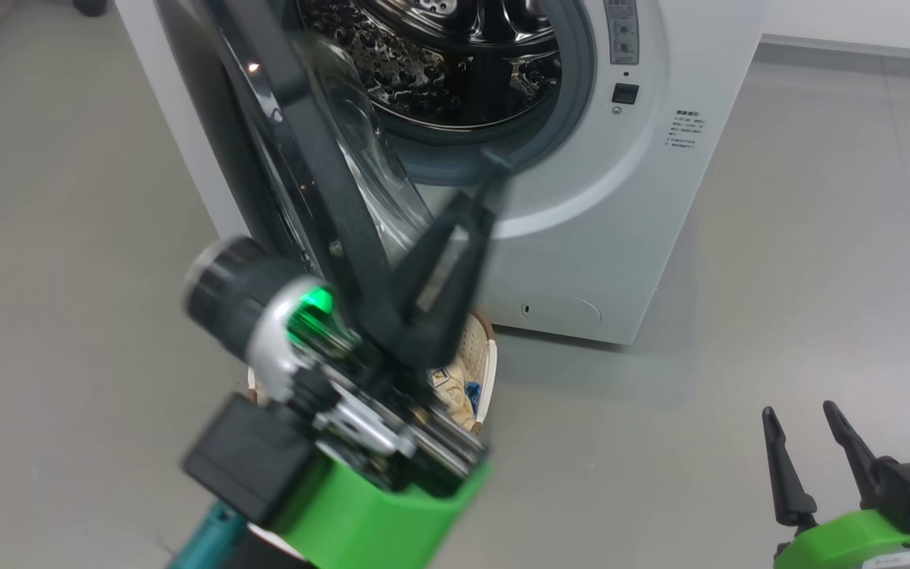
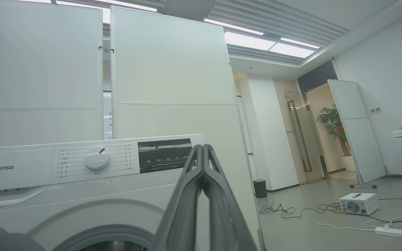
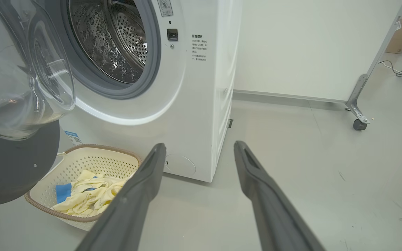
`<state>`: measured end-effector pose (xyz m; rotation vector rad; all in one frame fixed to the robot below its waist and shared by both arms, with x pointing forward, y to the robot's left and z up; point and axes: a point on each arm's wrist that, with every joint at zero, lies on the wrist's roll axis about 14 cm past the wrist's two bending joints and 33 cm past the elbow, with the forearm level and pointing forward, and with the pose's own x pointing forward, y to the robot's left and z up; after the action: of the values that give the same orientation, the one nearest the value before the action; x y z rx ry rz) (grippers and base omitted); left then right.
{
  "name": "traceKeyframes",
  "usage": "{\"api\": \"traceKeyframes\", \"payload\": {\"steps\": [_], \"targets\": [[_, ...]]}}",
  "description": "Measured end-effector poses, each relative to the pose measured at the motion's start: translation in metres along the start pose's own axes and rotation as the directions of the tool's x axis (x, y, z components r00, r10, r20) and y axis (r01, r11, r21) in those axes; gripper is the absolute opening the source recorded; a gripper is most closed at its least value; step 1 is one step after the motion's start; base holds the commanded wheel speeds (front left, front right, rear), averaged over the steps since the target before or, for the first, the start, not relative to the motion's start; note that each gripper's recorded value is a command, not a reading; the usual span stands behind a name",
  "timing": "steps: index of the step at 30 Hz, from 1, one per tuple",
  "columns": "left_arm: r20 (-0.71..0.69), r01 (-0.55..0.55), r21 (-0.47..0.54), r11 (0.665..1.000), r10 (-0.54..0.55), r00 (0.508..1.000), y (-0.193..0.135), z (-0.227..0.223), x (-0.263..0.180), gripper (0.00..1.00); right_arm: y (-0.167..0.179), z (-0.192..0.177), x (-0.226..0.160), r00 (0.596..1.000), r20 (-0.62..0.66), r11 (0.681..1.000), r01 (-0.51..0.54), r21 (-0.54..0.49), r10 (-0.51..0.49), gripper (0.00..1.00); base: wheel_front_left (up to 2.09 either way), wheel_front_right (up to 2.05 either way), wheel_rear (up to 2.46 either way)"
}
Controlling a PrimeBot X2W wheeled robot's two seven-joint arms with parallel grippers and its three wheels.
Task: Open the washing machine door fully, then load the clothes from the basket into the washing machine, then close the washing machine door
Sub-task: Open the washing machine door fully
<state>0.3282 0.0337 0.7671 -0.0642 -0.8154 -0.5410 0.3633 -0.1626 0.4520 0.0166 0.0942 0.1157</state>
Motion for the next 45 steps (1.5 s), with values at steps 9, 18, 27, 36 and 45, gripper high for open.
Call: {"api": "traceKeyframes", "payload": {"steps": [9, 18, 27, 36, 45], "targets": [[-0.258, -0.021, -0.279, 0.960, -0.054, 0.965, -0.048, -0.068, -0.034, 0.00, -0.001, -0.004, -0.001, 1.000, -0.014, 1.000, 0.004, 0.003, -0.003, 1.00, 0.00, 0.00, 0.00], [-0.489, -0.245, -0.250, 0.937, 0.096, 0.867, -0.023, -0.135, -0.077, 0.00, 0.000, -0.009, 0.000, 1.000, -0.031, 1.000, 0.003, 0.008, -0.002, 1.00, 0.00, 0.00, 0.00], [-0.546, -0.352, -0.224, 0.909, 0.182, 0.818, -0.006, -0.154, -0.096, 0.00, 0.002, -0.010, 0.001, 0.999, -0.035, 1.000, -0.005, 0.012, 0.005, 1.00, 0.00, 0.00, 0.00], [-0.589, -0.395, -0.199, 0.897, 0.213, 0.780, 0.000, -0.167, -0.111, 0.00, 0.005, -0.011, 0.003, 0.999, -0.042, 1.000, -0.013, 0.019, 0.014, 1.00, 0.00, 0.00, 0.00], [-0.583, -0.424, -0.169, 0.890, 0.257, 0.771, 0.011, -0.165, -0.119, 0.00, 0.014, -0.016, 0.012, 0.997, -0.064, 0.999, -0.044, 0.021, 0.045, 1.00, 0.00, 0.00, 0.00]]}}
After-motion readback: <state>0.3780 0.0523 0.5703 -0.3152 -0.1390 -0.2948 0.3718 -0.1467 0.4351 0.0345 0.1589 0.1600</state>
